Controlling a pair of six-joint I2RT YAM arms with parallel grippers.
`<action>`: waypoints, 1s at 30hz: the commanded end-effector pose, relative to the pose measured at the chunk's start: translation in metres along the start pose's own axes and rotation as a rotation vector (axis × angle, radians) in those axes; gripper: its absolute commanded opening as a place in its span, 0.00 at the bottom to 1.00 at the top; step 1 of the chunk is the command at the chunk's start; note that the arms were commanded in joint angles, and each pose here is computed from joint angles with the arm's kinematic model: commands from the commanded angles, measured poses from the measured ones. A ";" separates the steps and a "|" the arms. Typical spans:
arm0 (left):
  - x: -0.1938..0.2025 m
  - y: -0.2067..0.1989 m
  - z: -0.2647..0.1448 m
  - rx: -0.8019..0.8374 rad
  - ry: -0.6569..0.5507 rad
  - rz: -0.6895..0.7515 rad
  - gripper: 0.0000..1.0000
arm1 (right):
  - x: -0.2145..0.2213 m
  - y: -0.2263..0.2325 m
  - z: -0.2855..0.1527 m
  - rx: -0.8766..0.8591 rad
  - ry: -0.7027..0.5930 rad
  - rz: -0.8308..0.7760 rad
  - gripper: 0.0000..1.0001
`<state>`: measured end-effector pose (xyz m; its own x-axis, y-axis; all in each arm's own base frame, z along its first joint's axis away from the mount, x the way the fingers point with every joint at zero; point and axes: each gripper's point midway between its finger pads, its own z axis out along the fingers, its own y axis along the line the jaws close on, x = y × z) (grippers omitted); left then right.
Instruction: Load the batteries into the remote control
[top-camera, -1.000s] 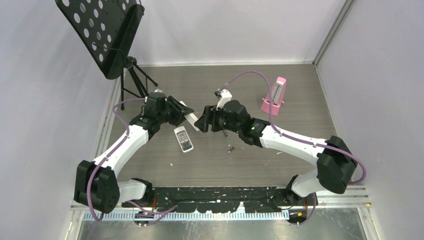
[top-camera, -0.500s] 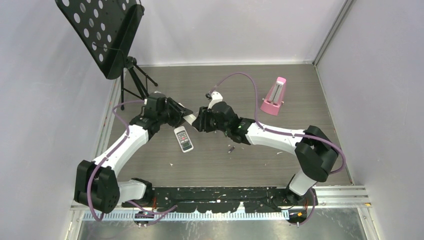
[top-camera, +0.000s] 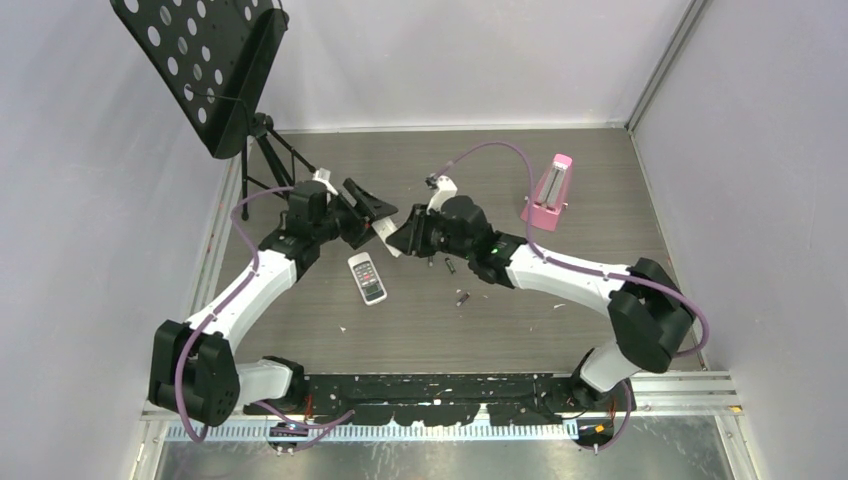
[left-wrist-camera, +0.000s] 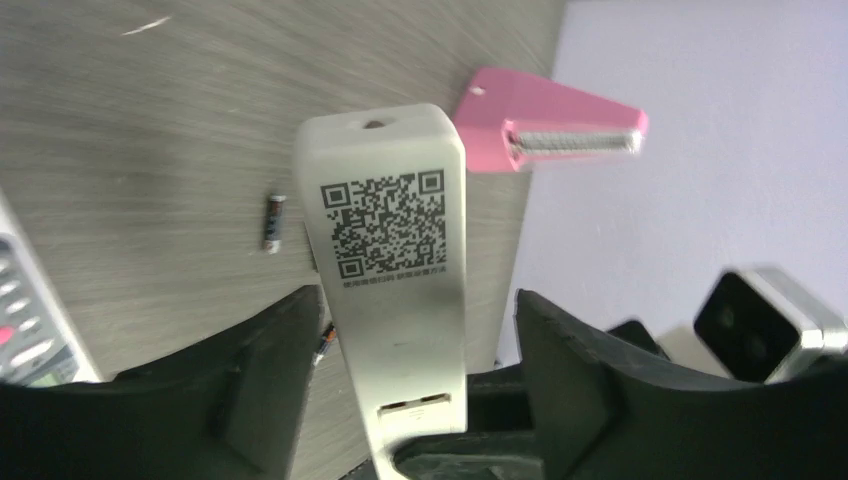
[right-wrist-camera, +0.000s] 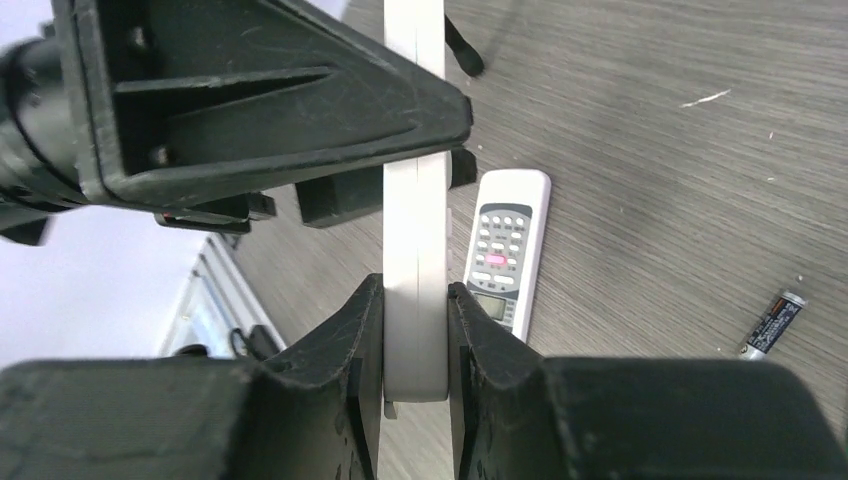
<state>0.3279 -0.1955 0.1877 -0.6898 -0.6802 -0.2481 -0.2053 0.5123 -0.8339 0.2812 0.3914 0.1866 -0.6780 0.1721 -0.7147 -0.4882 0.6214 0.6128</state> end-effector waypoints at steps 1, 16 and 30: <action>0.003 -0.066 -0.023 0.314 0.026 0.179 0.81 | -0.061 0.040 -0.036 -0.182 -0.142 0.082 0.00; 0.005 -0.124 -0.063 0.761 0.128 0.213 1.00 | -0.111 0.054 -0.101 -0.514 -0.176 0.281 0.00; -0.004 -0.121 -0.038 0.787 0.138 0.133 0.30 | -0.086 0.027 -0.059 -0.473 -0.061 0.448 0.00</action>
<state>0.3291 -0.2342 0.2926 -0.7891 -0.5386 -0.2954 0.3138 0.0600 -0.9476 0.2930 0.3456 0.2769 -0.8468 0.3854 -0.3665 -0.3525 0.1095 0.9294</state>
